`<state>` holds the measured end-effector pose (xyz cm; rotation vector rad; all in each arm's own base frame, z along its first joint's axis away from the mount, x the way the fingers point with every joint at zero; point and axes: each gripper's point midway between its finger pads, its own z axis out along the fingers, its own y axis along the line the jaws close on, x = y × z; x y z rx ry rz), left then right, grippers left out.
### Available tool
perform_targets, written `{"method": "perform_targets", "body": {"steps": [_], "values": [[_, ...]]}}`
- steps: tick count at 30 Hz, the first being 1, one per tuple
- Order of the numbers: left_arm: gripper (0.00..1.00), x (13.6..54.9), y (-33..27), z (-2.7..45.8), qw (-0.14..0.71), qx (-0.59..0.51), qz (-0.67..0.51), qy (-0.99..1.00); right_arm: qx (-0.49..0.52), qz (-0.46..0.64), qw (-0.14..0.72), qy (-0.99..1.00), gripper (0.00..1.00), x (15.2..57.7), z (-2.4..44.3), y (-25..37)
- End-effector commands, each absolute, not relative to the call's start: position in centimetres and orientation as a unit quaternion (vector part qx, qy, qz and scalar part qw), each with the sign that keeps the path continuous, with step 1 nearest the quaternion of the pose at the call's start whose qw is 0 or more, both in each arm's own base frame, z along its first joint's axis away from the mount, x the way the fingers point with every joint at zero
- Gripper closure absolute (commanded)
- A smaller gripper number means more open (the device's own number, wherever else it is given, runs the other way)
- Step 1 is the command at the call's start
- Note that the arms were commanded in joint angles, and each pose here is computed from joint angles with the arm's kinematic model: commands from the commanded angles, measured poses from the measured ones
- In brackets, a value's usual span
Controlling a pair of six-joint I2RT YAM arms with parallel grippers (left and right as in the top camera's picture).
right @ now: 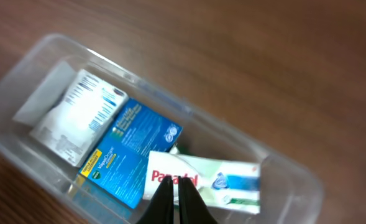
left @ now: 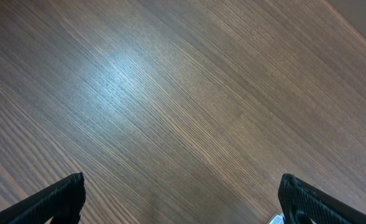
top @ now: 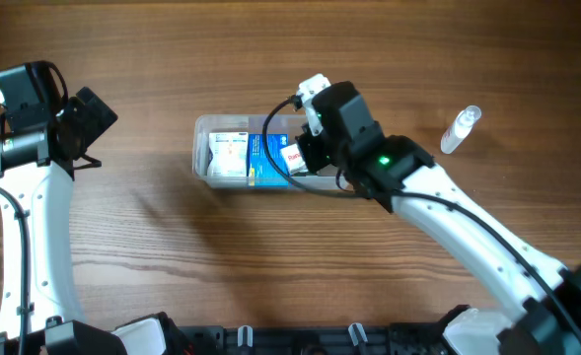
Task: Pack container
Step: 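Carry the Panadol box to the container's right end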
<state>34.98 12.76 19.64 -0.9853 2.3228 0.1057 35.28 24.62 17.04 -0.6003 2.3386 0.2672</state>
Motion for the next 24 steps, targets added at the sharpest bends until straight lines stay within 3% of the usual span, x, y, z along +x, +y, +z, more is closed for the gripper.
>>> {"method": "perform_targets", "body": {"steps": [1, 6, 7, 8, 10, 11, 14, 24], "values": [[0.00, 34.9, 12.9, 20.0, 0.308, -0.371, 0.040, 0.875, -0.139, 0.112, 0.310, 0.934, 0.96, 35.9, 14.1, 24.8], [0.00, 34.9, 12.9, 20.0, 0.308, -0.371, 0.040, 0.875, -0.025, 0.139, 0.280, 0.950, 0.95, 35.9, 12.7, 24.7], [0.00, 34.9, 12.9, 20.0, 0.308, -0.371, 0.040, 0.875, -0.003, 0.145, 0.276, 0.950, 0.88, 35.9, 12.7, 24.7], [0.00, 34.9, 12.9, 20.0, 0.308, -0.371, 0.040, 0.875, 0.035, 0.156, 0.271, 0.949, 0.74, 35.9, 12.7, 24.7], [0.00, 34.9, 12.9, 20.0, 0.308, -0.371, 0.040, 0.875, 0.120, 0.186, 0.252, 0.942, 0.63, 35.8, 12.7, 24.9], [0.00, 34.9, 12.9, 20.0, 0.308, -0.371, 0.040, 0.875, 0.140, 0.200, 0.243, 0.939, 0.52, 35.7, 12.8, 25.3], [0.00, 34.9, 12.9, 20.0, 0.308, -0.371, 0.040, 0.875, 0.202, 0.231, 0.214, 0.927, 0.00, 35.4, 12.8, 25.9], [0.00, 34.9, 12.9, 20.0, 0.308, -0.371, 0.040, 0.875, 0.366, 0.259, 0.160, 0.879, 0.00, 35.3, 11.9, 25.9]]}}
